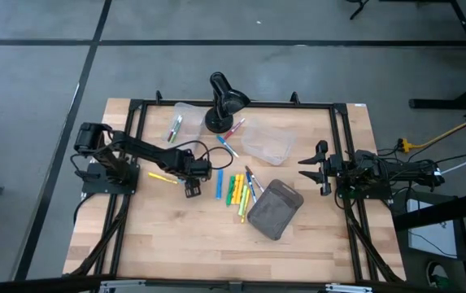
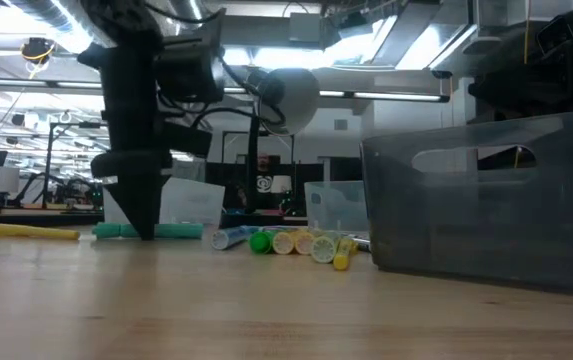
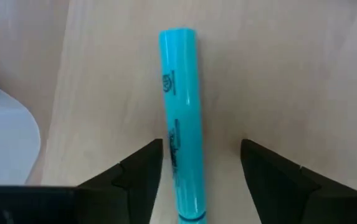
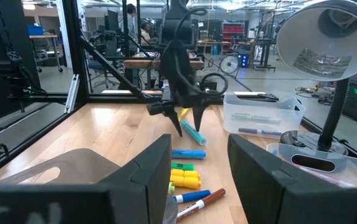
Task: Pick & Place Markers
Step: Put the light blue highlighter pen into the right transparent bin
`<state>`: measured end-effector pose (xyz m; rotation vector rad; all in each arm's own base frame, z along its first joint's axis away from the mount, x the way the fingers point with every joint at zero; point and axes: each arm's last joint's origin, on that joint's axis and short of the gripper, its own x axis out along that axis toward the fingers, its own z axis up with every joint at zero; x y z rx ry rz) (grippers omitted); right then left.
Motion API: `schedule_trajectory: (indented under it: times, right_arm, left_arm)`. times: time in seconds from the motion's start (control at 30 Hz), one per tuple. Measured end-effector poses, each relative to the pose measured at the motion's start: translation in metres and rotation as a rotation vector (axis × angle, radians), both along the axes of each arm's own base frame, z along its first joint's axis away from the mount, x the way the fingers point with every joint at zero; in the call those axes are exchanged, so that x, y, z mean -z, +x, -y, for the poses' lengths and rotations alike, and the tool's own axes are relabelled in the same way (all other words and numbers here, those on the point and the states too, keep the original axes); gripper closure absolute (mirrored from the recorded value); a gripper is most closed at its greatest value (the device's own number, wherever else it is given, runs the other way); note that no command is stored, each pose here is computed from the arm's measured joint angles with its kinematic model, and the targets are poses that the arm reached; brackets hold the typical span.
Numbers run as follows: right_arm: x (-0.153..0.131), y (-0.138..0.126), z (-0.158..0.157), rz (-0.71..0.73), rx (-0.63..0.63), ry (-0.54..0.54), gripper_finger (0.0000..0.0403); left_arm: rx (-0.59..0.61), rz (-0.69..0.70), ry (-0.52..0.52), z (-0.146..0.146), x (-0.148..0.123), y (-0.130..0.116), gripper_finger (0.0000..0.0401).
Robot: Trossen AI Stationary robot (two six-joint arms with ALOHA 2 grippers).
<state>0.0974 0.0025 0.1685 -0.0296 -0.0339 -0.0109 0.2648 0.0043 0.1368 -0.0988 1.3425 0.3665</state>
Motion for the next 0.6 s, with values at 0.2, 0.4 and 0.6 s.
schedule_trajectory:
  times: [0.2,0.4,0.6]
  right_arm:
    - [0.000,0.000,0.000,0.000,0.000,0.000,0.0246]
    - [0.000,0.000,0.000,0.000,0.000,0.000,0.0246]
    - [0.000,0.000,0.000,0.000,0.000,0.000,0.0246]
  left_arm:
    - [-0.034,0.024,-0.116,-0.010,0.011,-0.007,0.0206]
    - [-0.064,0.033,-0.148,-0.016,0.012,-0.008,0.0255]
    - [-0.126,0.047,-0.161,-0.017,0.012,-0.007,0.0324]
